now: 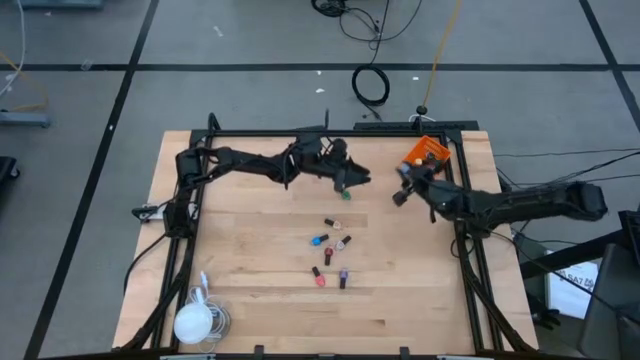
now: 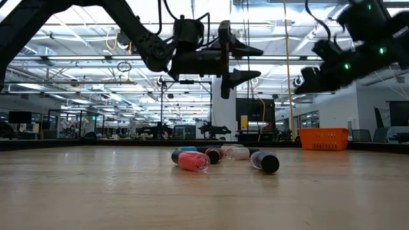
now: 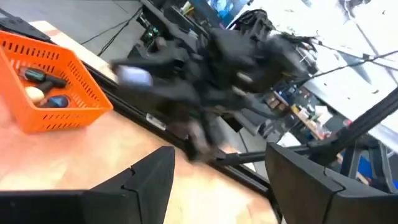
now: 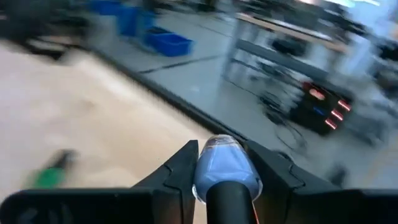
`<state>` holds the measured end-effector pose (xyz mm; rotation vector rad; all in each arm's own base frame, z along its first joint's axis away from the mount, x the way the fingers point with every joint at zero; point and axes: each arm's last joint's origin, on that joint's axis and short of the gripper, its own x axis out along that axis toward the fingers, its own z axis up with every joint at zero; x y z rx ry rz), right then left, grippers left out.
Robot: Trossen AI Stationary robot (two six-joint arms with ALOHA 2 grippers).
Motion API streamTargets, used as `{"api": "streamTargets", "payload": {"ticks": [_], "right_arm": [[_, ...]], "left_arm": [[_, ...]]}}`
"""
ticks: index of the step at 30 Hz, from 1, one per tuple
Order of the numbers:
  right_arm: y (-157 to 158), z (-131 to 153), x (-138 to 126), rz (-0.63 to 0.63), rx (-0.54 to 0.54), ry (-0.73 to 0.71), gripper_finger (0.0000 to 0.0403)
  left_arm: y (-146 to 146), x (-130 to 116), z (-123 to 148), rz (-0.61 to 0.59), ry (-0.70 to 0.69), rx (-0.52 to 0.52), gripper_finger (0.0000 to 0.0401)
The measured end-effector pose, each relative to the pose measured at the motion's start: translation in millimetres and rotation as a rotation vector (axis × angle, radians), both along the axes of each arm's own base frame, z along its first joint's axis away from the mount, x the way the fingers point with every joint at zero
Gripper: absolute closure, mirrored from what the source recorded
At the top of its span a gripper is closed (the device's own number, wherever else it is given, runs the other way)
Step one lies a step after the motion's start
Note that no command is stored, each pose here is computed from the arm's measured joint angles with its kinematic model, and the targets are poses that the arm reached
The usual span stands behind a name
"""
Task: Pick & Place Nail Polish
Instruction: Put the light blue nail polish bottle into the orange basket, then put the white nail polish bottle into the orange basket
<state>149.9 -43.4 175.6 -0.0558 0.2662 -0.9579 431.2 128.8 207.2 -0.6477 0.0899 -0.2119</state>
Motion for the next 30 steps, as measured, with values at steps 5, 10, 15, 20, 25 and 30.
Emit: {"api": "streamTargets", "payload": {"ticks": [5,10,15,20,25,30], "right_arm": [[-17,-27,-26,-0.130,0.071,-0.088,0.0299],[-29,-34,-35,-0.139,0.124,-0.155,0.0299],[-34,-35,-38,-0.170,0.128,-0.158,0.0299],[-35,-33,-38,-0.170,0.117,-0.181,0.0216],[-35,-32,-38,-0.170,0.115,-0.184,0.0150],[-35,-31,-38,-0.168,0.108,-0.202,0.0128]], "left_arm": [[-15,4,-1,-0.035,-0.006,0.047,0.0158],[-25,8,-1,0.009,-0.016,0.107,0.0158],[-34,10,-1,0.038,-0.022,0.149,0.0158],[-37,11,-1,0.036,-0.027,0.172,0.0158],[-37,11,-1,0.036,-0.027,0.173,0.0158],[-37,11,-2,0.036,-0.024,0.172,0.0158]]}}
